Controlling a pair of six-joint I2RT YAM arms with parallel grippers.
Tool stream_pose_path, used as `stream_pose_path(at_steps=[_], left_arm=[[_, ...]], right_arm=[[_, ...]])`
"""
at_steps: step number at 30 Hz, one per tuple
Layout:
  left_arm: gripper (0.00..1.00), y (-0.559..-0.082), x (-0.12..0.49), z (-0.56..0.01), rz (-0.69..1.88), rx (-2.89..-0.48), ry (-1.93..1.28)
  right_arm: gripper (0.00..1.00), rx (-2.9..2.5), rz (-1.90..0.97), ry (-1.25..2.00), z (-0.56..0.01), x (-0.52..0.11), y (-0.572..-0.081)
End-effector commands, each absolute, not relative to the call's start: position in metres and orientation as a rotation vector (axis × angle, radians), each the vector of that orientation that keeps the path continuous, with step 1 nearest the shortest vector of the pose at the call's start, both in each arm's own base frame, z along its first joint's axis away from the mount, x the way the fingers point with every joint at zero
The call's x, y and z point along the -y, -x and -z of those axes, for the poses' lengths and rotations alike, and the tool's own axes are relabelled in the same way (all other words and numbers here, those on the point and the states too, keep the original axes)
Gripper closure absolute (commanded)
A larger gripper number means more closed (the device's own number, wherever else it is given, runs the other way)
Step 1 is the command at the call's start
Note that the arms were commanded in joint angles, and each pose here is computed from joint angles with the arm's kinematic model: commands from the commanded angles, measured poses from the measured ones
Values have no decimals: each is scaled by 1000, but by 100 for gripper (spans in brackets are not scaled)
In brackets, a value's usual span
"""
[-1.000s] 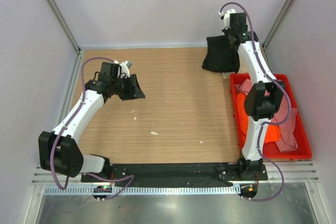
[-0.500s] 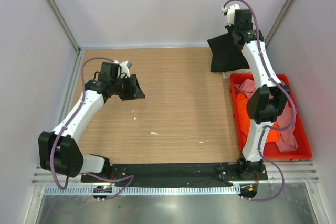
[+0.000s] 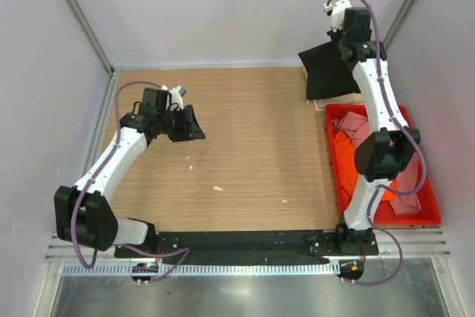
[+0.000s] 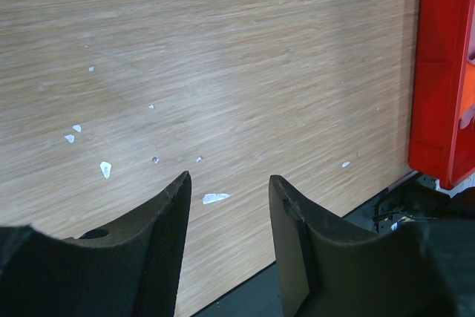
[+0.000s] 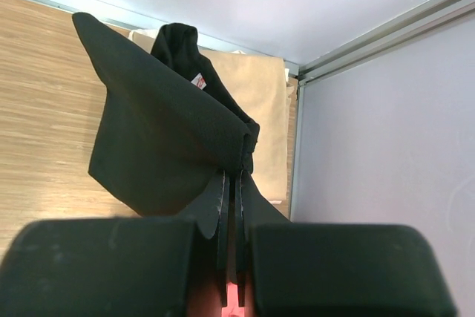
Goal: Fold and stack the t-shirts
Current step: Neatly place the folded tshirt to the corner
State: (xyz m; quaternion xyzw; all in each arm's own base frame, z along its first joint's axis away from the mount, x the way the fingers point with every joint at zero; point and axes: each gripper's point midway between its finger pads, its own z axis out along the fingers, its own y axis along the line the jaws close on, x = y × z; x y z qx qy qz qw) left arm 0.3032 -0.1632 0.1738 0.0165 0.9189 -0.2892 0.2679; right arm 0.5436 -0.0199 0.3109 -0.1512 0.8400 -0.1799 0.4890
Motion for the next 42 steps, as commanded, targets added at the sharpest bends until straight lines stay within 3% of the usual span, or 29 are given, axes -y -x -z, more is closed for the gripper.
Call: stream_pose_path(at_steps=[1,20,42], left_arm=[[52,-305,167,-190,814,-2428,-65],[52,-306,166,-188,807,-2435,-64],[52,-307,165,-175,792,-2481,-54]], right_arm=[[99,-1940,426,340,-359,19,-526],[99,-1981,434,346,-343,39,-523],[99,-2046,591,399,-245,117,-629]])
